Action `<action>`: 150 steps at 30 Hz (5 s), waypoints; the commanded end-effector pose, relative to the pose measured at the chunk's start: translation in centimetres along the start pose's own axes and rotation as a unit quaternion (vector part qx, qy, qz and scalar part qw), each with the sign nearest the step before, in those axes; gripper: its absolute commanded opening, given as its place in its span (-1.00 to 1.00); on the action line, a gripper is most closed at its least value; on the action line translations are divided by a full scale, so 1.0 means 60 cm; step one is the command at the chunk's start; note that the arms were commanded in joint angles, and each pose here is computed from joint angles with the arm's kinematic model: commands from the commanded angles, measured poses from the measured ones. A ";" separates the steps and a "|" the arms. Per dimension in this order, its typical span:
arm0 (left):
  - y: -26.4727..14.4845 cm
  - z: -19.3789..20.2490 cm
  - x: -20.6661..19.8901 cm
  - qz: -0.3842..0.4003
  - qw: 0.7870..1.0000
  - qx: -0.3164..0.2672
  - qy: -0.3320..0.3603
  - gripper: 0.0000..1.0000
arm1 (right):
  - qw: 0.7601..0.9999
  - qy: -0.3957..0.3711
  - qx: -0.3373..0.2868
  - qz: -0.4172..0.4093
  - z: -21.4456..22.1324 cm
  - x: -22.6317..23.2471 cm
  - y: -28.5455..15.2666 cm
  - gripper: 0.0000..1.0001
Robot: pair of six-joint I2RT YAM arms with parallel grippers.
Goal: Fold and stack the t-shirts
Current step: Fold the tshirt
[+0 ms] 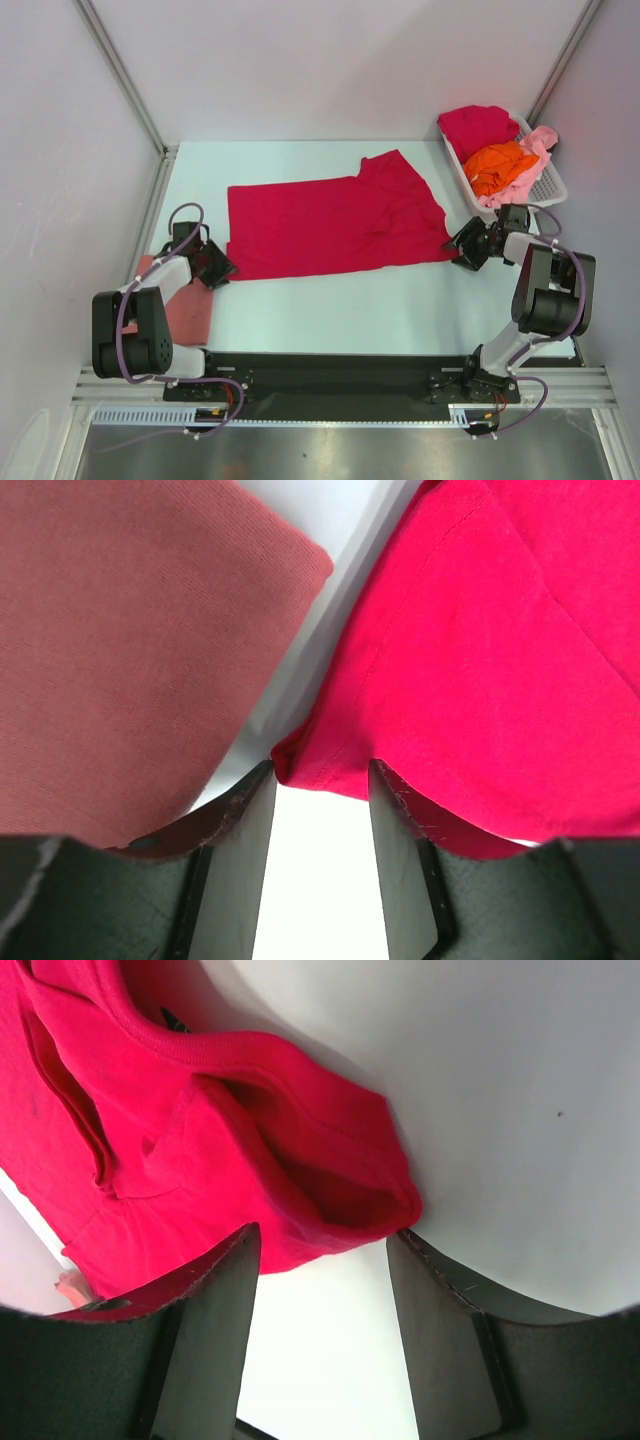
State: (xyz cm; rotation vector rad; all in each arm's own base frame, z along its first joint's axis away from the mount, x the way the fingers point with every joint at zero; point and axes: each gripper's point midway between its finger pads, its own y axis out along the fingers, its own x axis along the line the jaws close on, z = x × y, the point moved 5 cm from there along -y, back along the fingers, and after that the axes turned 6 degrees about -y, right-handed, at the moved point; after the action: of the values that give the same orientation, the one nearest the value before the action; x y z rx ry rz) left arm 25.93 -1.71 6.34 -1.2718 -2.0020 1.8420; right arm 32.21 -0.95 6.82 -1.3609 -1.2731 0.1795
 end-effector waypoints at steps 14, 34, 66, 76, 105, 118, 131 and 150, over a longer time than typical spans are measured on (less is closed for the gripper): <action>0.017 -0.003 0.030 -0.057 0.998 0.010 0.017 -0.99 | 0.997 0.041 0.020 0.064 0.016 -0.045 0.034 -0.90; -0.077 0.062 0.077 -0.070 0.994 -0.042 -0.075 -0.99 | 0.947 0.088 0.006 0.310 0.097 -0.123 -0.129 -1.00; -0.164 0.058 -0.152 0.157 0.972 -0.002 0.173 -0.02 | 0.955 0.098 0.058 0.272 0.086 -0.102 -0.192 -0.31; -0.098 0.048 -0.195 0.167 0.946 0.056 0.274 0.03 | 0.985 0.030 0.001 0.171 0.035 -0.047 -0.197 0.11; 0.058 -0.019 -0.220 0.065 0.969 0.115 0.211 -0.14 | 0.942 -0.264 -0.072 0.193 -0.170 0.245 0.148 -0.69; 0.112 -0.044 -0.180 0.011 0.981 0.121 0.148 -0.14 | 0.943 -0.240 -0.057 0.222 -0.214 0.200 0.249 -0.74; 0.043 -0.073 -0.192 0.016 0.979 0.054 0.198 0.04 | 0.940 -0.274 -0.076 0.187 -0.230 0.266 0.189 -0.08; -0.012 -0.063 -0.216 0.072 0.975 0.056 0.203 0.08 | 0.952 -0.256 -0.068 0.151 -0.204 0.306 0.084 0.13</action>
State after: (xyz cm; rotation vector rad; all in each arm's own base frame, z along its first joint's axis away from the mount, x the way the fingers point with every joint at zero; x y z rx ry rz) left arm 36.79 -6.89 10.83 -1.5268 -1.6255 1.5865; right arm 53.81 6.00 9.99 -1.6511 -1.4825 0.7817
